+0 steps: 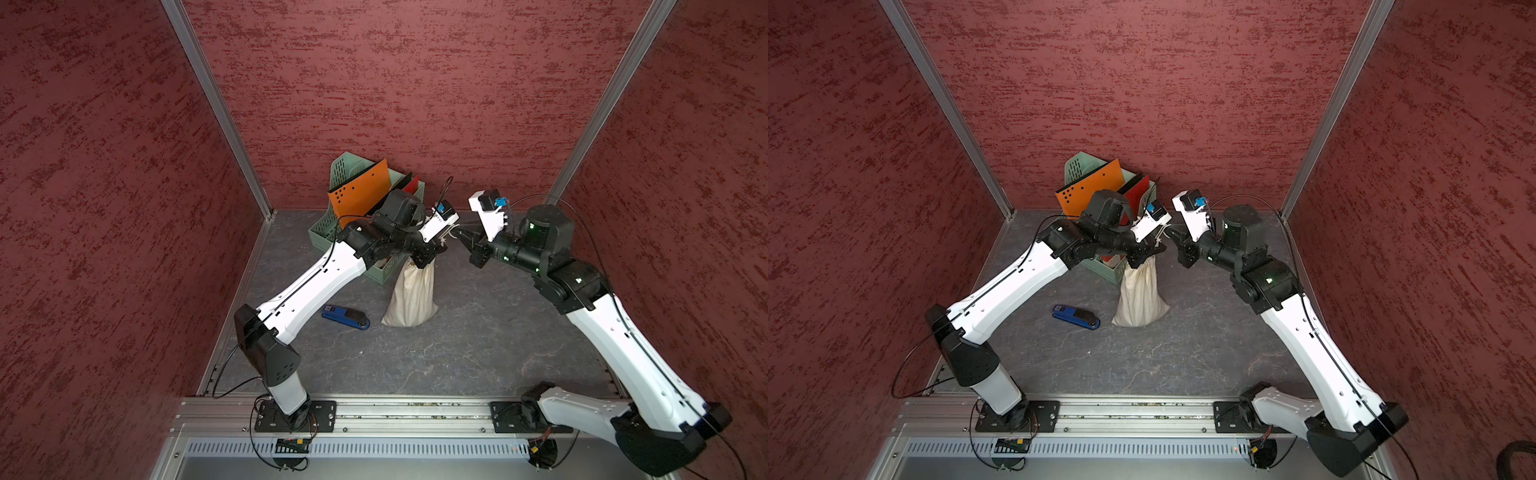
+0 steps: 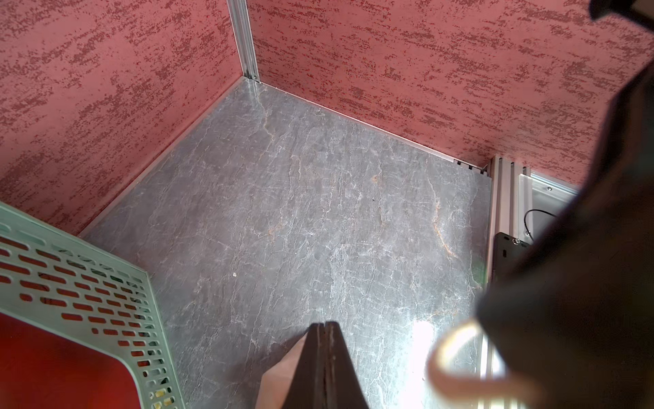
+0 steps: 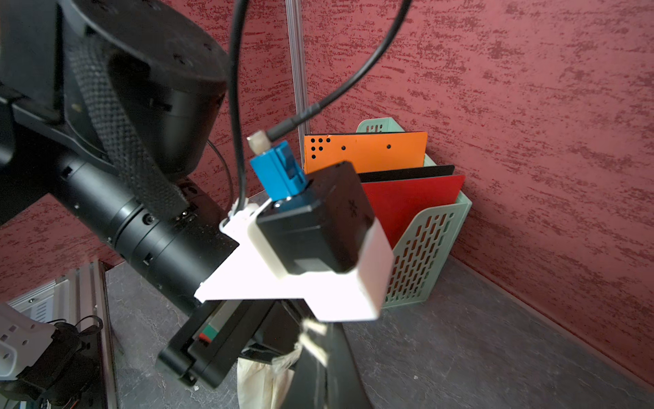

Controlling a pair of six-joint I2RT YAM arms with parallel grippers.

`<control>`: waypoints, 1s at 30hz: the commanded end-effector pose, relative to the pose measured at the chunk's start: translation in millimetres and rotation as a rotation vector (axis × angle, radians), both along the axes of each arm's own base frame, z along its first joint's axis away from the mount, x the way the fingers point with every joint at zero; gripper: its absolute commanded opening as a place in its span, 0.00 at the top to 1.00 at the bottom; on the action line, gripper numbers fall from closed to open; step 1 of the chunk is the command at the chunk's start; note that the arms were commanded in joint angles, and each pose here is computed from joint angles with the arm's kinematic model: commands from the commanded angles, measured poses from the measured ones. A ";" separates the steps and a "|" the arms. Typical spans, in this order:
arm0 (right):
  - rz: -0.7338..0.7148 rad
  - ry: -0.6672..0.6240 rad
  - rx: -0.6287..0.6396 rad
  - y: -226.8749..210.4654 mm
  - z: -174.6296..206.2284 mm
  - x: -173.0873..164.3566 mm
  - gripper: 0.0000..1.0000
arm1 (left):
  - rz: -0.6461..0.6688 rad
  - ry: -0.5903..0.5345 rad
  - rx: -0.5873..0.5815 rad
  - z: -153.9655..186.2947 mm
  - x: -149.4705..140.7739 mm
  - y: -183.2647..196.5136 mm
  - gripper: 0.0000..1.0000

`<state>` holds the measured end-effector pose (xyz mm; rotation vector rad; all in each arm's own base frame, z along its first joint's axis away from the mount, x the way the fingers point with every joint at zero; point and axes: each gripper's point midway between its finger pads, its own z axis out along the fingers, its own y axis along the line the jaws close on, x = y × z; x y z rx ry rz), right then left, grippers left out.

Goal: Close the soil bag
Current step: Frap the soil bag at the center of the board.

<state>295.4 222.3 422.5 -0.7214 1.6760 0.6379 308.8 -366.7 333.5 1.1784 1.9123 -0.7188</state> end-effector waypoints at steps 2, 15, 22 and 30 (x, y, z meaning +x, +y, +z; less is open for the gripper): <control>-0.044 -0.087 0.060 -9.2 28.7 -0.3 1.00 | 0.026 0.030 0.076 -22.3 2.0 6.5 0.96; -0.156 -0.131 0.077 -27.2 51.1 6.0 1.00 | 0.098 -0.008 0.203 -50.6 7.3 30.0 0.92; -0.205 -0.137 0.056 -35.6 57.1 8.4 1.00 | 0.095 -0.037 0.230 -35.9 5.8 33.8 0.99; -0.342 -0.194 -0.005 -63.2 78.6 9.3 1.00 | 0.096 -0.006 0.390 -50.0 -1.6 52.0 0.98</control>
